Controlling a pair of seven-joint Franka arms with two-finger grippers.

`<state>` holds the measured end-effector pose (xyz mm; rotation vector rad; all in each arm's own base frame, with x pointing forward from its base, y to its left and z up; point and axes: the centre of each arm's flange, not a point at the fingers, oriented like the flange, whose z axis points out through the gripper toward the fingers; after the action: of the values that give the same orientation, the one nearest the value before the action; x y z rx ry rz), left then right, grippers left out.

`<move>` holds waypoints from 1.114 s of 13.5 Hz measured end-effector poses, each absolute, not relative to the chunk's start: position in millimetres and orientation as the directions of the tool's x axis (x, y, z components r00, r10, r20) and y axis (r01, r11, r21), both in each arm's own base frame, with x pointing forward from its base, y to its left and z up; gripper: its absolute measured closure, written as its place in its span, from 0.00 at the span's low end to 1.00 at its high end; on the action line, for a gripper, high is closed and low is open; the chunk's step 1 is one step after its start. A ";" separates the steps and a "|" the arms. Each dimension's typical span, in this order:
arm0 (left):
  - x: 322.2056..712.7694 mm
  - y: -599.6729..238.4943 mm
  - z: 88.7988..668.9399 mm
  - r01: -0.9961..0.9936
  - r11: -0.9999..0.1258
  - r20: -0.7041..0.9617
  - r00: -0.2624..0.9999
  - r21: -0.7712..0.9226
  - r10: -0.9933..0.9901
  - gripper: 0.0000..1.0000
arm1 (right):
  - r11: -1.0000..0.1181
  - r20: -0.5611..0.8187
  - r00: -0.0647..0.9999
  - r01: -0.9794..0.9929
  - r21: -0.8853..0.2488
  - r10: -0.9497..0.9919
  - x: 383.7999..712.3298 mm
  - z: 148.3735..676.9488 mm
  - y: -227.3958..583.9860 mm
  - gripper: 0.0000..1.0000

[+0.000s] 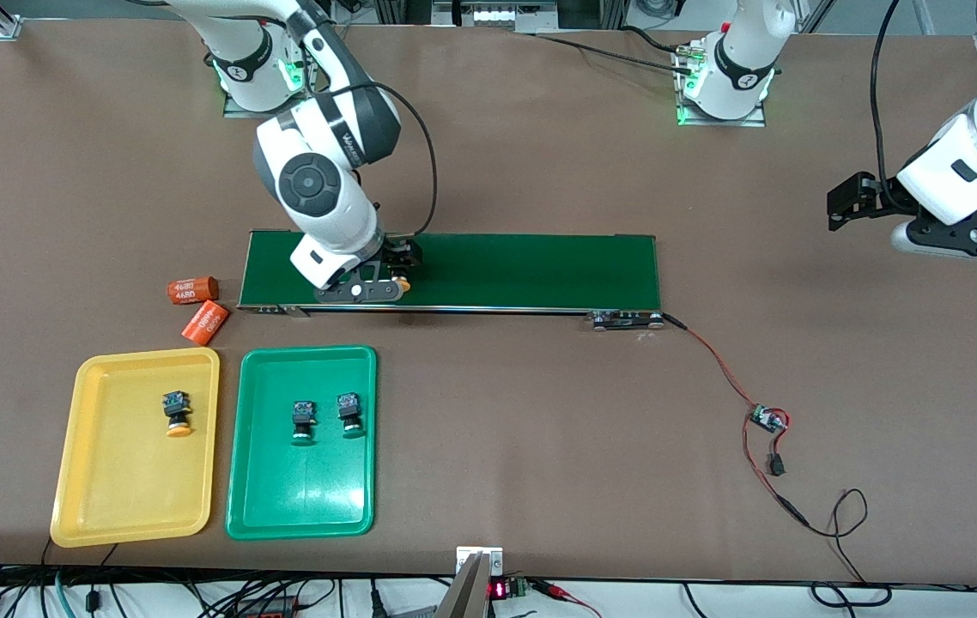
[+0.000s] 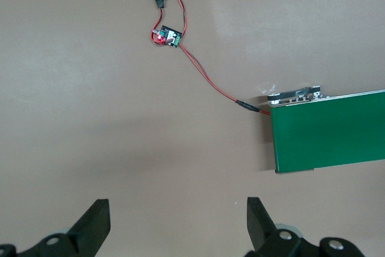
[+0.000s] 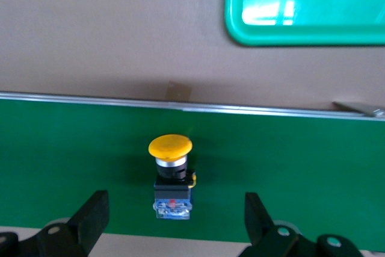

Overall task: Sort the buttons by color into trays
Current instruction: 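Return the right gripper to the belt and grasp the second yellow button, then place the second yellow button in the yellow tray with the right gripper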

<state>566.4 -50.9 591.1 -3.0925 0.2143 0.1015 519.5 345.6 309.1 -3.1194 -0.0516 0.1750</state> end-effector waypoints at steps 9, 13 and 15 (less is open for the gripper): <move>566.4 -51.3 591.7 -0.140 -0.990 -0.067 0.988 -0.035 -0.137 0.00 | -1.000 -0.151 0.988 0.018 0.013 0.016 492.4 252.3 334.1 0.00; 566.4 -51.3 591.7 -0.140 -0.990 -0.067 0.988 -0.035 -0.137 0.00 | -0.999 -0.171 0.985 0.016 0.028 0.011 486.0 233.1 325.5 0.10; 566.2 -51.3 591.6 -0.140 -0.990 -0.068 0.988 -0.035 -0.137 0.00 | -0.999 -0.171 0.985 0.014 0.029 0.009 486.9 233.0 323.3 0.36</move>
<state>566.2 -51.3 591.6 -3.0924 0.2154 0.1019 486.9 323.3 233.0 -3.1597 -0.0179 0.2717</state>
